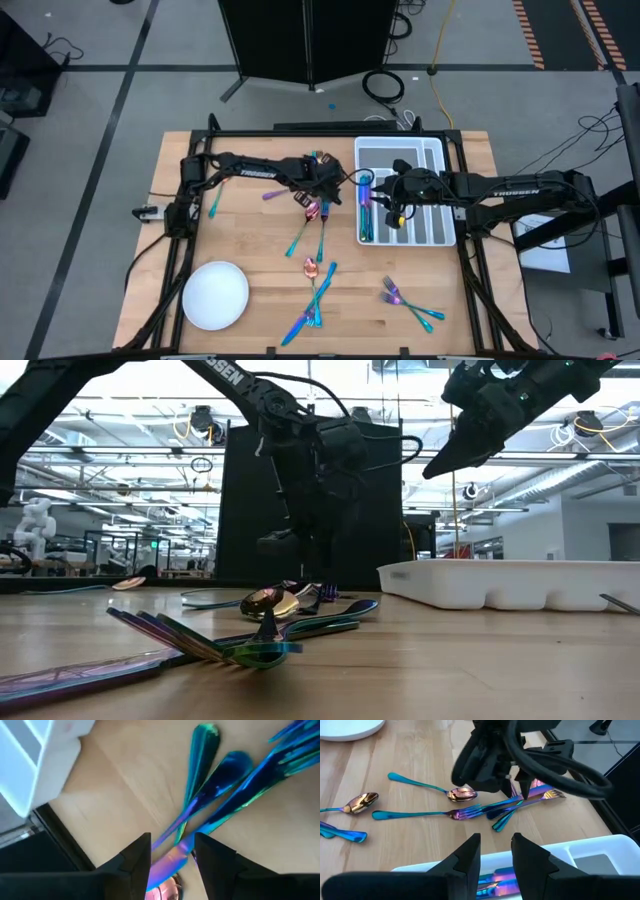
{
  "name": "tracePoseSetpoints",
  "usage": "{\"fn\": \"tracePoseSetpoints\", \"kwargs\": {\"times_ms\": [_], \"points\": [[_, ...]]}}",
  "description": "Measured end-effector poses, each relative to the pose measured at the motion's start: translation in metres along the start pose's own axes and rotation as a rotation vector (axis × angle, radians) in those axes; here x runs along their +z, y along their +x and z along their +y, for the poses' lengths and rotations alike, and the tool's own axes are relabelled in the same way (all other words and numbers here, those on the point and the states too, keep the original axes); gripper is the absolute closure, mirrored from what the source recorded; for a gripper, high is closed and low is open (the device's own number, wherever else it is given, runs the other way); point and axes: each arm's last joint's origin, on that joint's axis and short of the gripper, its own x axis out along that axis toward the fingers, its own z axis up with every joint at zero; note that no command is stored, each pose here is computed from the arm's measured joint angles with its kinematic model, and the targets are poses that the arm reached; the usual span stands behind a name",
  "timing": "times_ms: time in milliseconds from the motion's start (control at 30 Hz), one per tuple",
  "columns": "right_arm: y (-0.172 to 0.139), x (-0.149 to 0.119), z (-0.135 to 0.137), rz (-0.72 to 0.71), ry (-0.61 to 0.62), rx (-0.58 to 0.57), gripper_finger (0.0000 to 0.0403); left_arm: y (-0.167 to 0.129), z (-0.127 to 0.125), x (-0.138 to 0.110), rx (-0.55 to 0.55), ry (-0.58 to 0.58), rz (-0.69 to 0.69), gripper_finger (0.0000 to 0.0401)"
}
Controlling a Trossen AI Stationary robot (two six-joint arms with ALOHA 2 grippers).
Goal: Sort silverware
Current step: Put the blue knife into the utensil organizer
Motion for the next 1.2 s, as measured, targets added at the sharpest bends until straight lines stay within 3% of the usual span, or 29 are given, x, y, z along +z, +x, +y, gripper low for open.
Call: {"fn": "tracePoseSetpoints", "kwargs": {"times_ms": [100,267,833,1200], "points": [[0.0,0.0,0.0,-0.002,0.006,0.0,0.0307,0.0,-0.003,-0.001,-0.031,-0.049,0.008,0.0246],[0.0,0.0,0.0,-0.002,0.023,0.0,0.0307,0.0,-0.01,-0.006,-0.134,0.147,-0.006,0.0246],[0.0,0.004,0.0,-0.044,0.0,0.001,0.0307,0.021,-0.016,-0.003,-0.131,0.289,0.043,0.0246],[0.0,0.003,0.0,-0.033,-0.014,0.003,0.0307,0.015,-0.013,0.01,-0.084,0.327,0.032,0.0246]]}}
